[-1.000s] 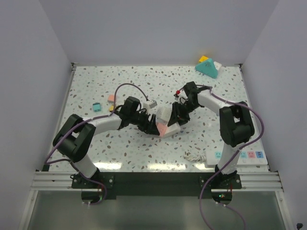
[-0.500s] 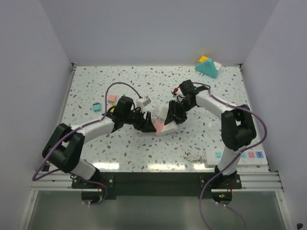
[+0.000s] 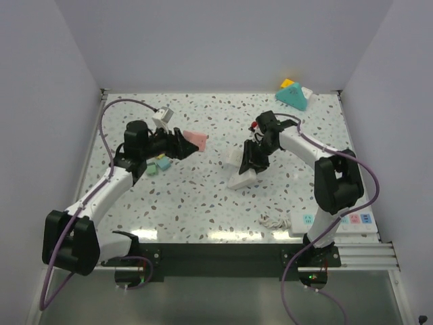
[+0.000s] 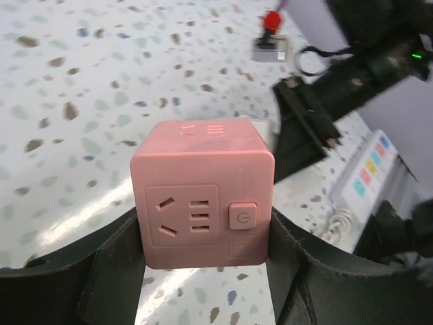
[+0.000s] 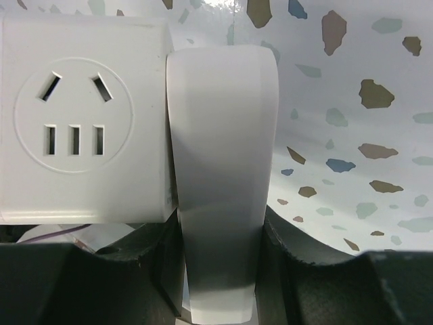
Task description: Pull the plug off the socket
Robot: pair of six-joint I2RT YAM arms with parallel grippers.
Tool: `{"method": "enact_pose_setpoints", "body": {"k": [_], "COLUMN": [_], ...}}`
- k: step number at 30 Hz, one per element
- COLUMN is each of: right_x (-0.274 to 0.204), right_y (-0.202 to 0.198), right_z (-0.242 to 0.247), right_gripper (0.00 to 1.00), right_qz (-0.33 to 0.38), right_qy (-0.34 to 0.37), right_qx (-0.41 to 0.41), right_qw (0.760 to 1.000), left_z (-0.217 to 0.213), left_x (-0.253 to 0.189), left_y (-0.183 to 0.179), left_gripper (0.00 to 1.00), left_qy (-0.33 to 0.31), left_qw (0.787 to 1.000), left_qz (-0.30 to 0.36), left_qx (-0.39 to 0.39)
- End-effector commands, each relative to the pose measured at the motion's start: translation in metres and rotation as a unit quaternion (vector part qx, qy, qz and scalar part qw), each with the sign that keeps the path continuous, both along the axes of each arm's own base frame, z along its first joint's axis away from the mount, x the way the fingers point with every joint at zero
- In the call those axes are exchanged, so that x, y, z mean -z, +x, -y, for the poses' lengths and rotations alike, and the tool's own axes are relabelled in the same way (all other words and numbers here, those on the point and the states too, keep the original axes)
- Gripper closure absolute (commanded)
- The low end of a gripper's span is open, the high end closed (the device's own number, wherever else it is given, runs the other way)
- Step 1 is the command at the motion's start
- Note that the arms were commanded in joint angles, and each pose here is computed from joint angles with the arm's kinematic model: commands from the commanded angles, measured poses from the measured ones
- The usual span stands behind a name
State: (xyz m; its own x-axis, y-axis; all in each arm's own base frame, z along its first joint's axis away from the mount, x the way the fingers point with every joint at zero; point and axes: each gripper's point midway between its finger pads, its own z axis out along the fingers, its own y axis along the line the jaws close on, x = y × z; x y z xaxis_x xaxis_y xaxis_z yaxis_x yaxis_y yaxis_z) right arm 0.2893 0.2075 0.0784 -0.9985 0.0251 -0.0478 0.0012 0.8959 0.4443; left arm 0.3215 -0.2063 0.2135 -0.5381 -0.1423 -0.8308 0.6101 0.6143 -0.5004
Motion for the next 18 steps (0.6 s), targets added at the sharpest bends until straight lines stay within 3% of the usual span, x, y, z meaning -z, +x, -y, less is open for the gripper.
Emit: {"method": "enact_pose_setpoints", "body": {"k": [1,2,5,10,12,13,18], "right_x": [0.042,0.038,0.029,0.019,0.018,0.018,0.015], "right_y": [-0.016,-0.015,-0.017,-0.018,-0.02,-0.022,-0.022], "right_z": [0.058,0.055,0.043,0.025,0.017,0.016,0.009], "right_gripper": [1.0,1.0,1.0,1.0,1.0,1.0,1.0], "right_qz": [-0.012,-0.006,-0.002,0.005,0.001,-0.002,-0.004], "right_qy": [-0.148,-0.138,-0.098,-0.038,-0.016,-0.01,0.01], "right_qx": [-0.024,-0.023,-0.022,-0.026,-0.033,-0.034,-0.042], "right_qw": [0.989,0.99,0.995,0.999,0.999,0.999,0.999], "left_z": [-0.062,-0.091,-0.148,-0.183,-0.188,-0.189,-0.192], "left_x": [0.018,0.046,0.074,0.092,0.104,0.111,0.117], "left_y": [0.042,0.045,0.056,0.071,0.074,0.075,0.077], "left_gripper": [1.0,1.0,1.0,1.0,0.86,0.73,0.43], "left_qy": [0.086,0.114,0.132,0.163,0.175,0.182,0.187], "left_qw": [0.983,0.967,0.929,0.902,0.895,0.891,0.889], "left_qz": [-0.037,-0.098,-0.158,-0.181,-0.198,-0.208,-0.209], "left_qx": [-0.155,-0.207,-0.307,-0.358,-0.361,-0.36,-0.362]}}
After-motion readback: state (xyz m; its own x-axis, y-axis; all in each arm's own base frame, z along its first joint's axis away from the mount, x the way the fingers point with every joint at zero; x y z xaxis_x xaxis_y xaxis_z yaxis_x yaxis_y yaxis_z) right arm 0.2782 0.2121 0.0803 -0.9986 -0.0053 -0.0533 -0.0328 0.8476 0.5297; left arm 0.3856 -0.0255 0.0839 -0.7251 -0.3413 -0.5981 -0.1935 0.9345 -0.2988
